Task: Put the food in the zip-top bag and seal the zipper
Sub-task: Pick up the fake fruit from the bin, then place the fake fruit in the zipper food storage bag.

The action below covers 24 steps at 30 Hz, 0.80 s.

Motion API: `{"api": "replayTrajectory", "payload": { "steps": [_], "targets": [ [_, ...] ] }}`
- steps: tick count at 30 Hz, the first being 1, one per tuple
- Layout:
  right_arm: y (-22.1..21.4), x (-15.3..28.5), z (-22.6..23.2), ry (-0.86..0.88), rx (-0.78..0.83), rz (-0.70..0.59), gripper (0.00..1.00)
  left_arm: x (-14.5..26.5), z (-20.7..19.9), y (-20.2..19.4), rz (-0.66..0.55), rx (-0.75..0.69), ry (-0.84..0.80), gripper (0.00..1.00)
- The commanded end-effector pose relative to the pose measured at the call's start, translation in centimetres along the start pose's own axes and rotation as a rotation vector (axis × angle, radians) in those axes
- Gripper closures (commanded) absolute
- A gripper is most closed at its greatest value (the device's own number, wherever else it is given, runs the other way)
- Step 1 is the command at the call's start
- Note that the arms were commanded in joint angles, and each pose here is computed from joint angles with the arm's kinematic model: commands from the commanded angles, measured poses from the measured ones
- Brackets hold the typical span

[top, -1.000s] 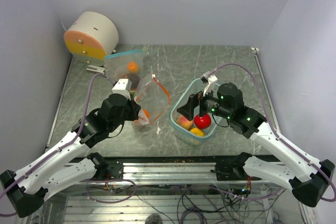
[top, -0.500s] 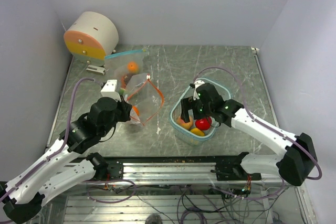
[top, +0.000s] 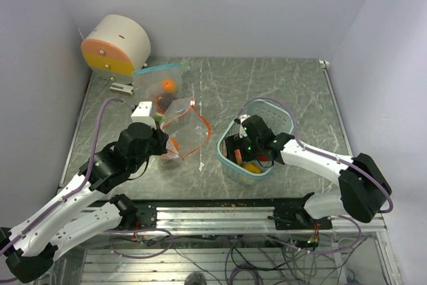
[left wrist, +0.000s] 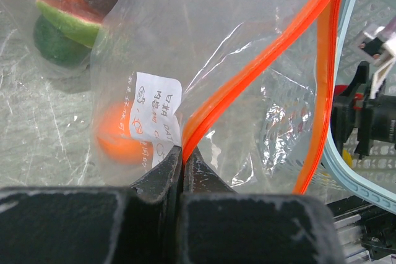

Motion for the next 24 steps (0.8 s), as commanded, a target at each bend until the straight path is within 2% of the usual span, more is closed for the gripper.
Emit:
{"api": "replayTrajectory", "payload": {
  "steps": [1, 3, 7, 9, 13, 17, 20, 24],
  "targets": [
    [0.0, -1.4, -0.2, 0.006, -0.001, -0.016, 0.08, 0.4, -0.1, 1.3, -0.034, 0.013, -0.004, 0.93],
    [0.0, -1.6, -0.4, 0.002, 0.002, -0.026, 0.14, 0.3, -0.1, 1.2, -0.032, 0.012, -0.004, 0.93],
    [0.7, -0.9, -0.1, 0.007, 0.003, -0.046, 0.39, 0.3, -0.3, 1.2, -0.028, 0.011, -0.008, 0.93],
    [1.5, 0.1, 0.0, -0.003, 0.007, -0.069, 0.45, 0.3, -0.3, 1.3, -0.031, 0.012, -0.007, 0.93],
    [4.0, 3.4, 0.6, -0.021, 0.024, -0.154, 0.45, 0.2, -0.2, 1.1, -0.033, 0.013, -0.008, 0.93],
    [6.4, 7.6, 2.6, 0.057, 0.046, -0.261, 0.45, 0.0, -0.4, 0.8, -0.028, 0.015, -0.019, 0.93],
    [7.7, 10.7, 4.9, 0.190, 0.088, -0.350, 0.46, -0.3, -0.7, 0.8, -0.025, 0.014, -0.031, 0.93],
    [8.3, 15.2, 11.0, 0.549, 0.220, -0.398, 0.46, -0.5, -1.0, 0.8, -0.027, 0.015, -0.038, 0.93]
  ]
}}
Point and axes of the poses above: each gripper's point midway between its finger pads, its own x axis back along the fingers, its own z axis along the line the jaws close on, y = z × x, the point moved 2 cm from there along x, back along the fingers, and after that the axes turned 9 degrees about -x, right-handed, at the moved point
